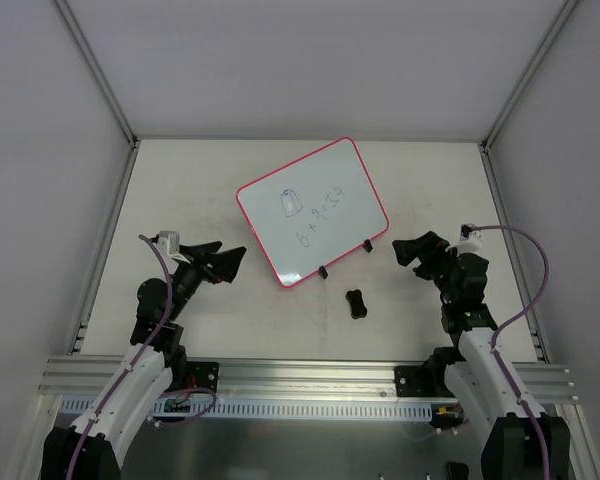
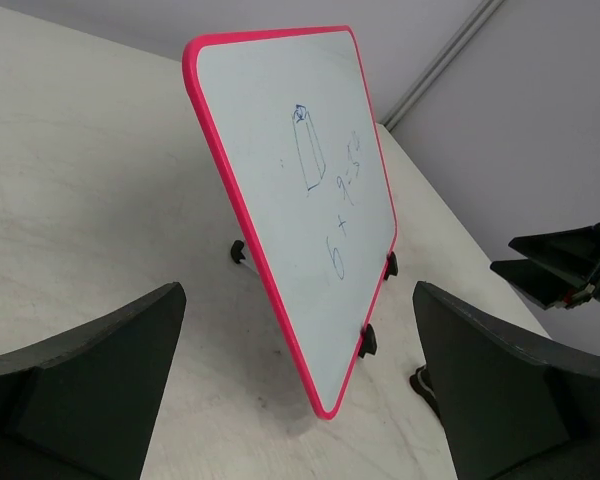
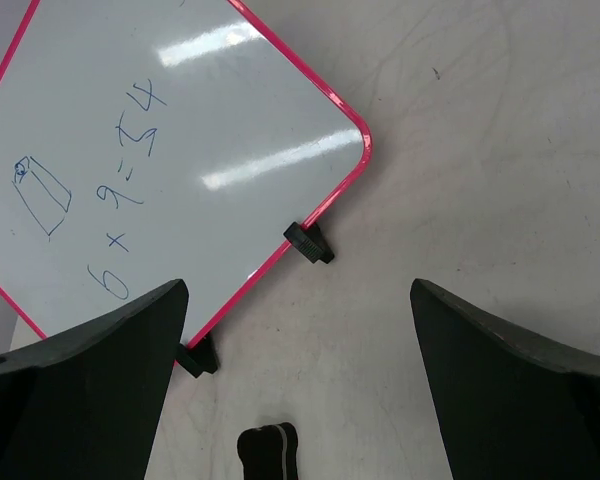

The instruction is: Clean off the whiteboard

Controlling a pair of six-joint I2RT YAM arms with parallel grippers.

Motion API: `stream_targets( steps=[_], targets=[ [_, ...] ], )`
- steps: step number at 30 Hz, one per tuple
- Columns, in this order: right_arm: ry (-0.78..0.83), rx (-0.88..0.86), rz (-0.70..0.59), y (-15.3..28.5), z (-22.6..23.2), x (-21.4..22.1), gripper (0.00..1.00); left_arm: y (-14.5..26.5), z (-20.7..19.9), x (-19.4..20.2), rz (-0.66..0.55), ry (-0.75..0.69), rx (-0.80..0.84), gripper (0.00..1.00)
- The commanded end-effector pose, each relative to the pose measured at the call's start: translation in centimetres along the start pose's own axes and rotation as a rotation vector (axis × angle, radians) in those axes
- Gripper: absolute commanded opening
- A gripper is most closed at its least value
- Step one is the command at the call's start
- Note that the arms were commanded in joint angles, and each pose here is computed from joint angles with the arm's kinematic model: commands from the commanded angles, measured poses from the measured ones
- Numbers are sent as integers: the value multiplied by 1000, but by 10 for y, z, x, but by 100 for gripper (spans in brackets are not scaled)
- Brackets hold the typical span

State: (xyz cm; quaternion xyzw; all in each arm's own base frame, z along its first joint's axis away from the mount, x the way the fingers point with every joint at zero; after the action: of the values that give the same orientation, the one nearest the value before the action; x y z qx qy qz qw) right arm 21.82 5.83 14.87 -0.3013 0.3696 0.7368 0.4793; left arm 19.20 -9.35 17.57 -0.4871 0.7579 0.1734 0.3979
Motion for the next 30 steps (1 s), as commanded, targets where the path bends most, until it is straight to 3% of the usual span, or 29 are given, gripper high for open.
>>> stream_targets(
  steps=[1,11,18,25,30],
  targets=[
    [5,1,-33,-3,3,-9,99,-3,-5,-11,-32,-43,28,99],
    [102,13,180,-12,17,-7,99,-3,-7,-13,-34,-49,35,99],
    [326,11,501,-9,55,31,99,-4,-7,-13,-26,-61,40,99],
    [470,40,616,8,72,55,83,-5,-4,-12,-21,-57,20,99],
    [558,66,705,13,78,73,79,-6,-4,-12,-22,-56,19,99]
  ],
)
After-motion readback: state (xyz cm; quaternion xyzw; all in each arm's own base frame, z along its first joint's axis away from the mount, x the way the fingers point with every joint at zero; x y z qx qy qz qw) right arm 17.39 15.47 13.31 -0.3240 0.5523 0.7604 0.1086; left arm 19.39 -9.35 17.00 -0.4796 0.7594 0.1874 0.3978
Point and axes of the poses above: each gripper's point midway between its finger pads, its own y axis back along the fingers, its own z axis along the line the jaws close on, x = y × z, the point moved 7 cm from there along y, back along the fingers, and after that the axes turned 6 degrees about y, right-handed, at the moved point
